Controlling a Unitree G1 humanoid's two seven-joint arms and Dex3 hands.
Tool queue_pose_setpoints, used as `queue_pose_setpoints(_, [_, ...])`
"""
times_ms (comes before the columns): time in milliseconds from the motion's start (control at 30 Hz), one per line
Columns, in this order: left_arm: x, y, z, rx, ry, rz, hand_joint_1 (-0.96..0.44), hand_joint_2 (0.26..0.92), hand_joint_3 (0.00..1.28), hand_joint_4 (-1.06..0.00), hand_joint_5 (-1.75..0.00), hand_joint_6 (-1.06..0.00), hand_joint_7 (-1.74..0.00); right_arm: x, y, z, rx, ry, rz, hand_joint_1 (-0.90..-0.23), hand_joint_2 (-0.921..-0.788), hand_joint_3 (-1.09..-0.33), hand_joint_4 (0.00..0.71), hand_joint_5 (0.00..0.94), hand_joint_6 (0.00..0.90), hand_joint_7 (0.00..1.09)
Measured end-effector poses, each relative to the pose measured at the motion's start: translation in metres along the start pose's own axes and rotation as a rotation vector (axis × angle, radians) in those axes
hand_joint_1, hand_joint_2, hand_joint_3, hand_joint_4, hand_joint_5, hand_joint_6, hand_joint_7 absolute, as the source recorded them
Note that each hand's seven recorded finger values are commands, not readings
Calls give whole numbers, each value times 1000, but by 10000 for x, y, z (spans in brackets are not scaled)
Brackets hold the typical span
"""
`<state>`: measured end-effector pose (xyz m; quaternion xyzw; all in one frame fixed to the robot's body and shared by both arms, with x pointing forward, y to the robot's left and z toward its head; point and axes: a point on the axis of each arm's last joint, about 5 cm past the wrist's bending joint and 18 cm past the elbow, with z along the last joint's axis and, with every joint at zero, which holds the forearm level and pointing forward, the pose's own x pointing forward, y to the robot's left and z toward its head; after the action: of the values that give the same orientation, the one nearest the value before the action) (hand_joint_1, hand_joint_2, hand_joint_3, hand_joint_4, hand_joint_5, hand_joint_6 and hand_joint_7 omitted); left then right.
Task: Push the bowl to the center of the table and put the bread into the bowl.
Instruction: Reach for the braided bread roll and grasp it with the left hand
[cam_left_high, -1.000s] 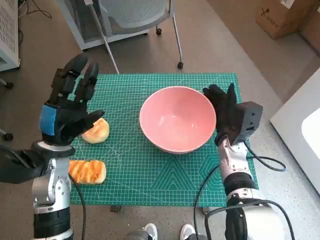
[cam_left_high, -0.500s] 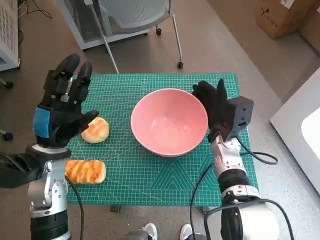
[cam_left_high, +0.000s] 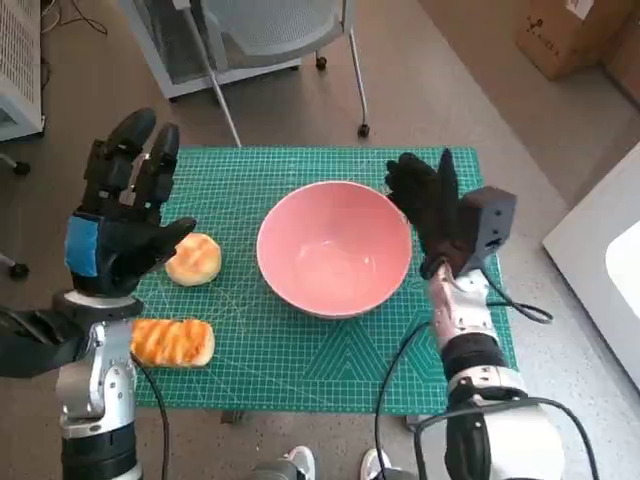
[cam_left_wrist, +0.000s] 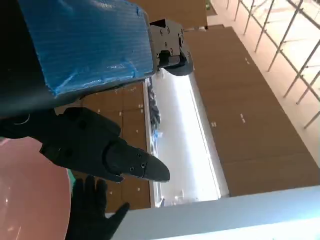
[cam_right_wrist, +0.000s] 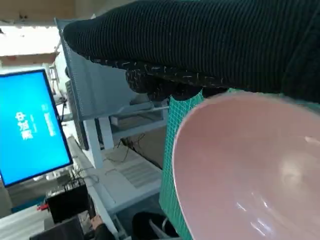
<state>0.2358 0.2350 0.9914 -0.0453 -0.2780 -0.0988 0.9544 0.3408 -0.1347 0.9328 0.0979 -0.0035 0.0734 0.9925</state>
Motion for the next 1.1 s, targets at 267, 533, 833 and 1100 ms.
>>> queue_pose_setpoints(267, [-2,5,2,-1,-2,3,-406,912,22,-151,-13,-6,-677,27,-187,208,-27,-116,-48,-529,-921,-703,399,0,560,22])
queue_pose_setpoints(533, [-11,40,24,10,-9,6,-428,912,18,-156,-13,-29,-685,29,-287,449,-98,-336,21,-551,-921,-676,352,0,533,6])
queue_pose_setpoints(833, [-40,105,174,139,-8,-30,-359,888,19,-87,-2,-8,-608,16,-299,623,-130,-533,187,-586,-921,-662,364,5,519,2])
queue_pose_setpoints(1100, [-111,167,660,558,188,-171,-73,787,3,-34,-5,-3,-460,14,-253,703,-153,-629,284,-588,-921,-653,371,6,517,1])
